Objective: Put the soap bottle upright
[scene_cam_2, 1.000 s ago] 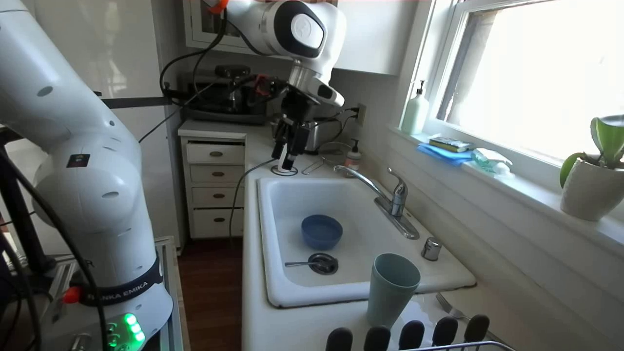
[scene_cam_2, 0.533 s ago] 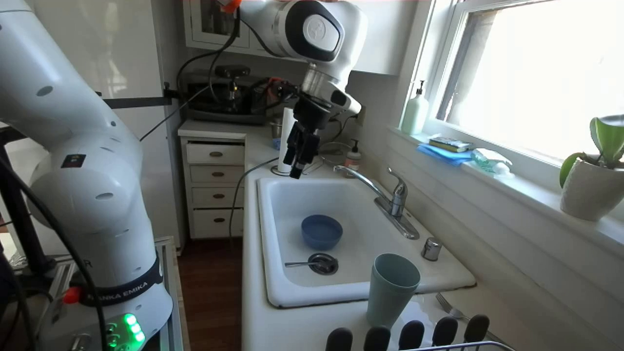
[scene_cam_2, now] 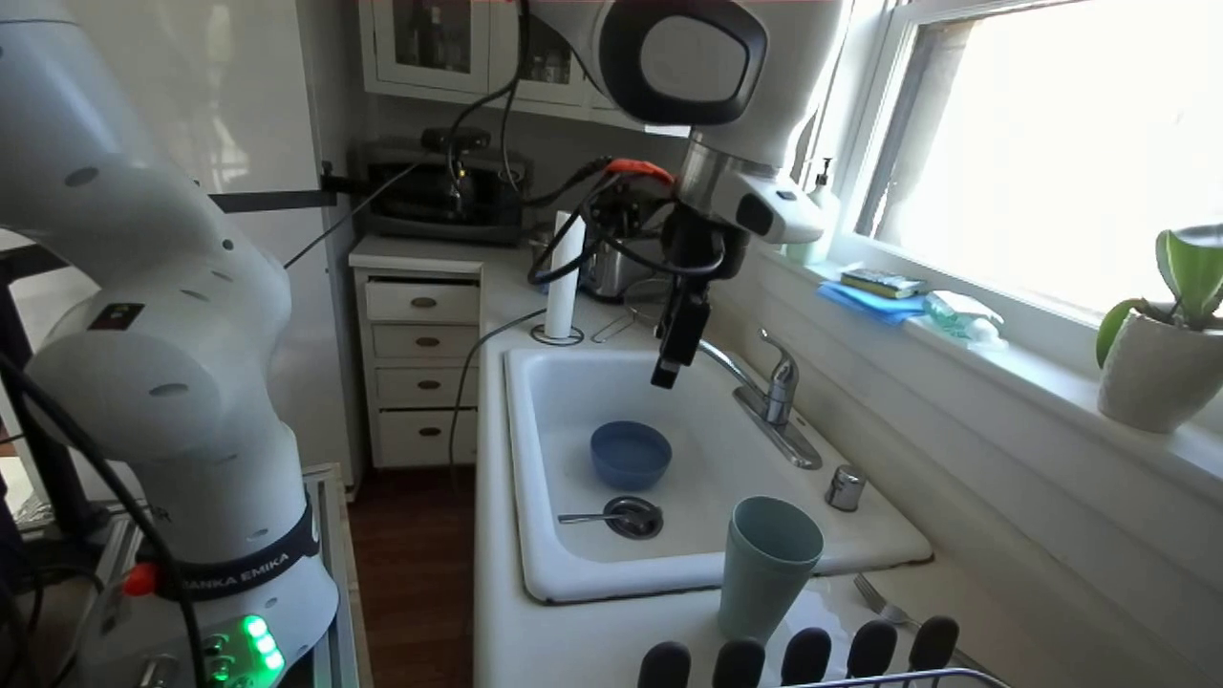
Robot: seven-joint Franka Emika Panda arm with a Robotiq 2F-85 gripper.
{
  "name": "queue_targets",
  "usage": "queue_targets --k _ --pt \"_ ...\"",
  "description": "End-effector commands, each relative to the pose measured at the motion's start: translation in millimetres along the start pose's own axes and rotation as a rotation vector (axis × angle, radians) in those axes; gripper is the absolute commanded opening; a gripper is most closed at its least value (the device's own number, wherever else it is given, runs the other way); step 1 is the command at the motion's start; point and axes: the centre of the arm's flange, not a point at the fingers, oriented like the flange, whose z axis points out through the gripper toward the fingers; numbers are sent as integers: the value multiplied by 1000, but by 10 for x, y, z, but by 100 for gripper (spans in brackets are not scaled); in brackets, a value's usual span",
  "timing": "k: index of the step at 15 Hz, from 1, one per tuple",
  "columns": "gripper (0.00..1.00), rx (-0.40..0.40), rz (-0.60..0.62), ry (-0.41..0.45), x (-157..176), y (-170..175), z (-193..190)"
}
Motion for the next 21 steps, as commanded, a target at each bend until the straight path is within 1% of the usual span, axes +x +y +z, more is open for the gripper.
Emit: queue_targets --k 1,5,6,7,8,10,11,12,15,16,17,18,21 --pt "100 10 11 4 46 19 1" --pt "100 14 15 0 80 -2 35" --pt "100 -5 59 8 158 21 18" --pt "100 -6 113 12 263 41 14" --pt "100 -1 178 30 404 65 -2" --pt "100 49 225 50 701 102 -68" --pt "100 81 238 84 876 97 -128" --pt "100 110 234 94 1007 96 -146" --pt "100 149 295 195 1345 -22 -282" --pt "100 159 297 227 1478 -96 -344" --pt "100 162 269 255 1638 -168 -357" --pt "100 176 278 281 1804 -234 -386" --pt "100 237 272 319 2158 -427 -416"
